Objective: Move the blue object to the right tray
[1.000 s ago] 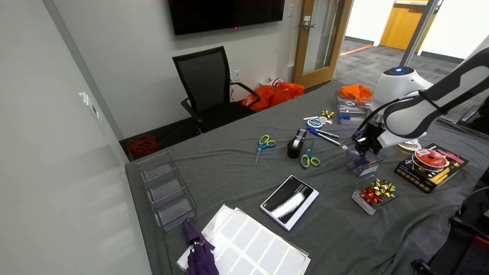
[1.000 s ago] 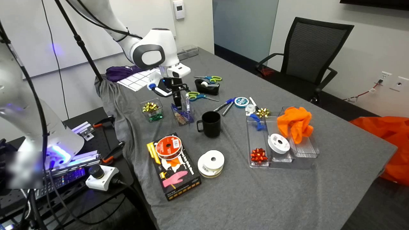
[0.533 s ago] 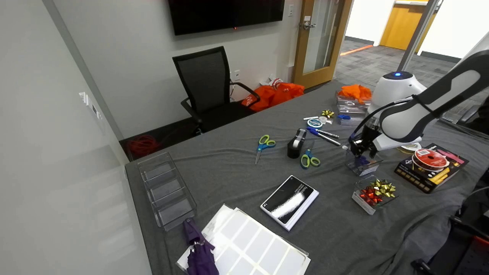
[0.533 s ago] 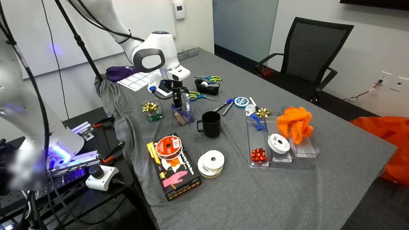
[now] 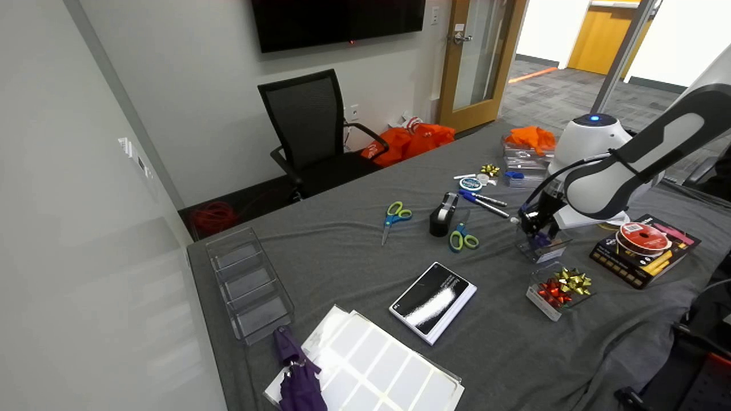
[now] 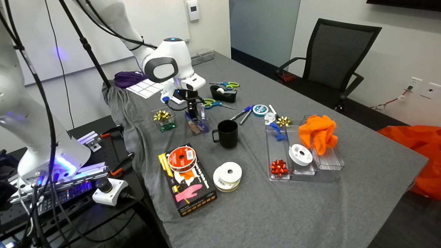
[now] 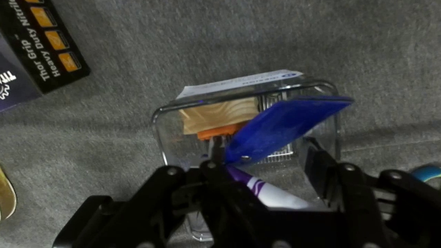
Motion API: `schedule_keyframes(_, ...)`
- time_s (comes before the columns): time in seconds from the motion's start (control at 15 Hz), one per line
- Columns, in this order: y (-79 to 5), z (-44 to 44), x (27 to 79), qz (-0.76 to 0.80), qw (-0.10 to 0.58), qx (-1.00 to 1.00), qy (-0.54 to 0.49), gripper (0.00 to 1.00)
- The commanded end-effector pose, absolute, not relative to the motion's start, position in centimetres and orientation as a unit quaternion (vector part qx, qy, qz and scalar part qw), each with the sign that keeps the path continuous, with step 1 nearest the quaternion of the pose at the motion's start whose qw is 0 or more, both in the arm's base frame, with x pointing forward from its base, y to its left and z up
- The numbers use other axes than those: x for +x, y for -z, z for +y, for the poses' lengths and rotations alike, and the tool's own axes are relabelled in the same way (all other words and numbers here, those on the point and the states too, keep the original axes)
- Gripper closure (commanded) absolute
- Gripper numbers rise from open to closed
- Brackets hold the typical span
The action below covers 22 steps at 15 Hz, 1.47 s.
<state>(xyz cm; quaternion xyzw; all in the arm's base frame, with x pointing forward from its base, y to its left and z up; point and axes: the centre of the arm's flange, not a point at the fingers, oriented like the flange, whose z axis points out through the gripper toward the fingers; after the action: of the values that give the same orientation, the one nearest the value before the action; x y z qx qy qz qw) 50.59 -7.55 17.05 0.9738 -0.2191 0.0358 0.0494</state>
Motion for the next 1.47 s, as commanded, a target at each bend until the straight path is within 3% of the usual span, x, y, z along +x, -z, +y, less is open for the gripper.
schedule_keyframes(0.0, -15.7, -8.6, 49.9, -0.212, 0.059, 0.975, -0.037, 0.24)
schedule_keyframes(0.2, -15.0, -9.3, 49.5, -0.207, 0.062, 0.976, -0.041, 0.20)
schedule_keyframes(0.33, -14.6, -9.4, 49.4, -0.205, 0.065, 0.976, -0.043, 0.45)
schedule_keyframes(0.4, -14.6, -9.5, 49.4, -0.204, 0.066, 0.976, -0.044, 0.46)
schedule_keyframes(0.87, -13.6, -9.9, 49.1, -0.203, 0.072, 0.976, -0.042, 0.95)
schedule_keyframes(1.4, -15.1, -9.9, 48.8, -0.199, 0.066, 0.977, -0.028, 0.95)
